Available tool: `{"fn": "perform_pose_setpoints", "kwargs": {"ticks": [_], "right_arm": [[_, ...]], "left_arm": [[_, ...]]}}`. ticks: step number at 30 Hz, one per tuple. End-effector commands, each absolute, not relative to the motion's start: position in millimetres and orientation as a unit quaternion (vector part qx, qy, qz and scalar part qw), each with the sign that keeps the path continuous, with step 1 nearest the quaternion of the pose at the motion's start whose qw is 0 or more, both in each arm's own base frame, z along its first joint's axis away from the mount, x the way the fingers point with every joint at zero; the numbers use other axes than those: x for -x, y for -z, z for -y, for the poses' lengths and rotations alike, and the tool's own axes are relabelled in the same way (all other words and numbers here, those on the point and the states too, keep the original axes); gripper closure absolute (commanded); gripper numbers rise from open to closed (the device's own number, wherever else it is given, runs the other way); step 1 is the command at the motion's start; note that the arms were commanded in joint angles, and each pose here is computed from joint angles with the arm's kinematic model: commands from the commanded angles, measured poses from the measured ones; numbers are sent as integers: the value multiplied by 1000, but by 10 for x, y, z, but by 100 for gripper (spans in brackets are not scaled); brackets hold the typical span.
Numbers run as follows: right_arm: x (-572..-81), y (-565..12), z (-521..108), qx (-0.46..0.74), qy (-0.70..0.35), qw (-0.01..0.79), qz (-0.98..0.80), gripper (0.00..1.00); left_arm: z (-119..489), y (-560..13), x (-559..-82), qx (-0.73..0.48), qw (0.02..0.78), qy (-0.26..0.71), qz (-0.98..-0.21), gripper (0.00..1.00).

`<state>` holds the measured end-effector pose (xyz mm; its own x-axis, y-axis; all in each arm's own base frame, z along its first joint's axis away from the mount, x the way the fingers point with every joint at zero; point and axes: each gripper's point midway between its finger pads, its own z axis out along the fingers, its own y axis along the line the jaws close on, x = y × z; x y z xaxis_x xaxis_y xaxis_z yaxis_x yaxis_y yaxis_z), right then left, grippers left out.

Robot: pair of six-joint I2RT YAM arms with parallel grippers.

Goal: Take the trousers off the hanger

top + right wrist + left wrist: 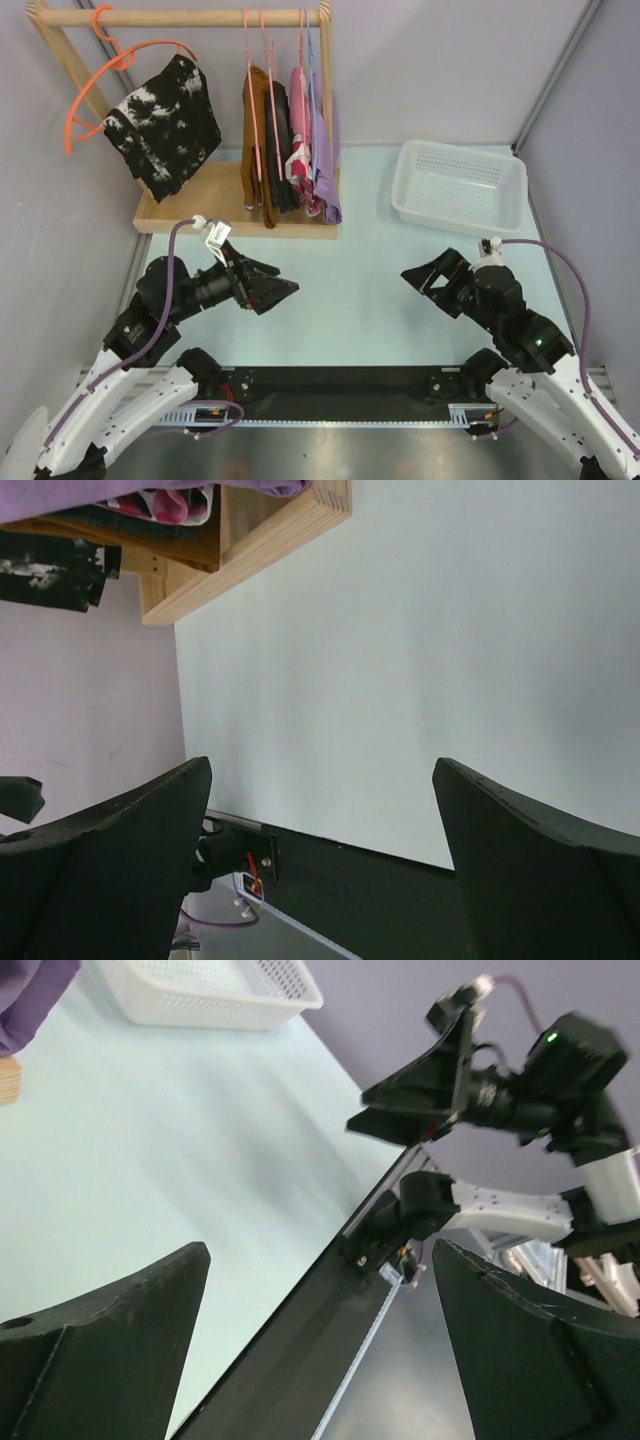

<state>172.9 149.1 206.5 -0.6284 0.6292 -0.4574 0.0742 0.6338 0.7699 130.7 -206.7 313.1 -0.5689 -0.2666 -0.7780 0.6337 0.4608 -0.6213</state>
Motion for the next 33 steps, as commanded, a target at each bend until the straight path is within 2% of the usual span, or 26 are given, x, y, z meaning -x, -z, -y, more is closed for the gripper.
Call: {"fn": "perform_pose_setpoints", "kwargs": {"ticks": [1, 7, 12, 15, 20, 25, 26, 28, 33], "right_arm": [[-1745, -2426, -1330, -210, -347, 412, -816, 0], [-1547, -2808, -1444, -139, -435, 451, -766, 0], [-1422, -2902, -1405, -117, -444, 460, -760, 0], [-1371, -2938, -1457, -89, -450, 456, -762, 0], [-1399, -2912, -1464, -105, -433, 432, -784, 2], [-1497, -2648, -1258, -156, -331, 398, -841, 0], [-1492, -2699, -1230, -157, -324, 398, -843, 0], [-1498, -2590, -1167, -166, -286, 379, -865, 0], [-1455, -2691, -1213, -149, -290, 366, -871, 0]], "left_arm": [[1950, -3231, -1261, -149, 471, 477, -727, 0], [1709, -3526, -1594, -71, 528, 410, -740, 0], [1474, -3673, -2011, -7, 554, 305, -775, 0], [1374, -4001, -2127, 20, 587, 293, -754, 0], [1442, -4391, -2357, 32, 619, 315, -718, 0], [1242, -4624, -2738, 68, 631, 301, -712, 0], [1311, -4587, -2805, 63, 612, 324, -719, 0], [1144, -4652, -2973, 85, 622, 327, -706, 0], [1286, -4749, -3291, 68, 597, 431, -673, 0]]}}
